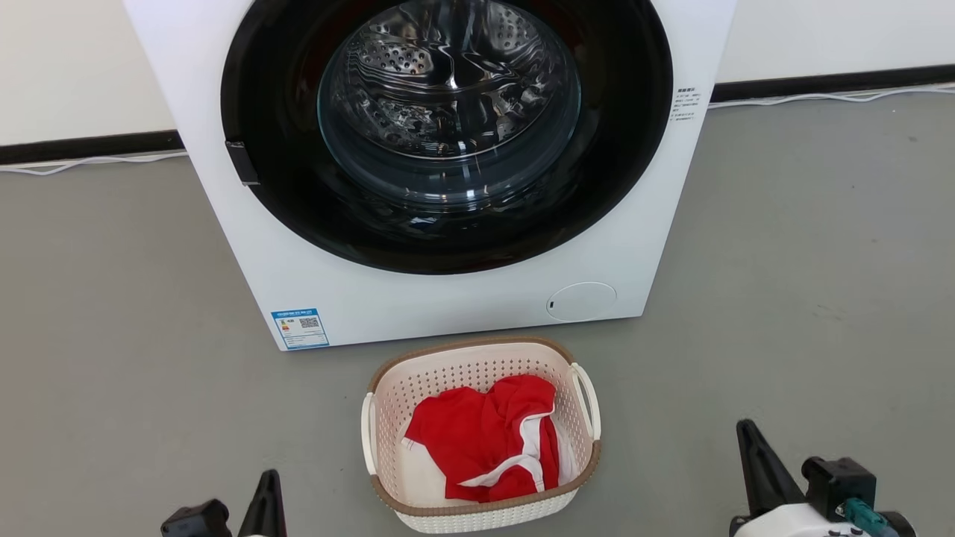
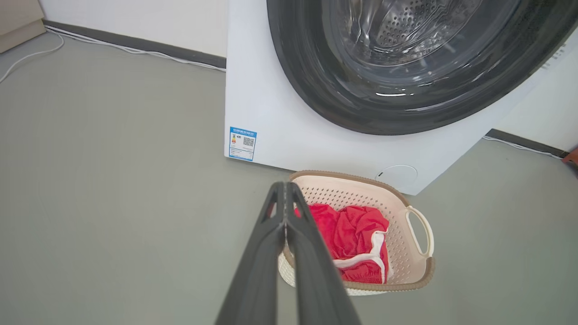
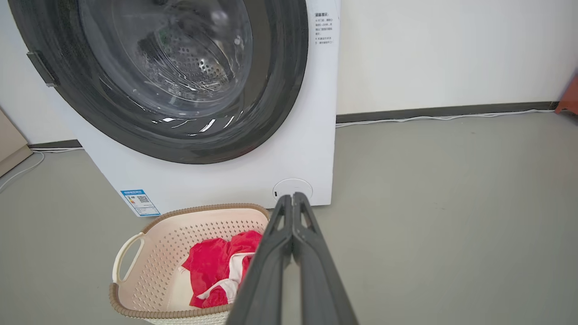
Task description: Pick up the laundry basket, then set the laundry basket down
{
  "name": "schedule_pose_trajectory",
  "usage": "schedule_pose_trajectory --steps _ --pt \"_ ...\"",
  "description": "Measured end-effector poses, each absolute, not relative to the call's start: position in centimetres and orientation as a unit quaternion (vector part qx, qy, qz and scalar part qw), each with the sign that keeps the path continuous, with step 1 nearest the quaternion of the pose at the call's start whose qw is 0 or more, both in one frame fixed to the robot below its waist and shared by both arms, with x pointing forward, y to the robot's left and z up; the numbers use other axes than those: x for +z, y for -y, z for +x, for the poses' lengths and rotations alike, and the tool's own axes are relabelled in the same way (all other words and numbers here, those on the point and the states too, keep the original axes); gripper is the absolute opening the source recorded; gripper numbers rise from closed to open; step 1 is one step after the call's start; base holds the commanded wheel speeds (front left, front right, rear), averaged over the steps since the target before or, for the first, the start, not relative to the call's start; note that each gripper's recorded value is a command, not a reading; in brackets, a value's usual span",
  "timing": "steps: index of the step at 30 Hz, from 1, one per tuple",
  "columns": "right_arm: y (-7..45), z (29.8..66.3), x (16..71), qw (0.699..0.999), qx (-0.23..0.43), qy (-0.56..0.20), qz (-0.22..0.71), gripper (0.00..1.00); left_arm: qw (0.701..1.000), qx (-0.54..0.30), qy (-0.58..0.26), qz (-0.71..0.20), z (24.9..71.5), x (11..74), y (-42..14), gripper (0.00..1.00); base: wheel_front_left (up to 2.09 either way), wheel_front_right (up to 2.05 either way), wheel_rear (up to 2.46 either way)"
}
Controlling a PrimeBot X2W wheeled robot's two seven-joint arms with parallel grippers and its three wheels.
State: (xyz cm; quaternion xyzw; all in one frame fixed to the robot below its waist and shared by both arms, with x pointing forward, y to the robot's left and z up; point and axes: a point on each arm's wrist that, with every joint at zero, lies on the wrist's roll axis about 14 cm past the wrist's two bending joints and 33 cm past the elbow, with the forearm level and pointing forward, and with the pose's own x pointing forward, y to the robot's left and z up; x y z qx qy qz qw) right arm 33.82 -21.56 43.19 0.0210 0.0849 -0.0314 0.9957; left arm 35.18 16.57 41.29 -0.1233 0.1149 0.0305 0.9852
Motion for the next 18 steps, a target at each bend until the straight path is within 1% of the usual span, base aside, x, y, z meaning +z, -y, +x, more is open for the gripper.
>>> schedule_pose_trajectory --steps 2,18 --pt "21.55 33.58 42.76 0.995 -0.035 -0.093 0.031 0.0 0.983 0.035 -0.124 -0.131 34.84 40.85 -16.69 0.0 0.0 0.0 0.0" --pt "21.86 34.04 43.21 0.987 -0.058 -0.087 0.125 0.0 0.966 0.057 -0.132 -0.214 34.85 40.85 -17.25 0.0 0.0 0.0 0.0"
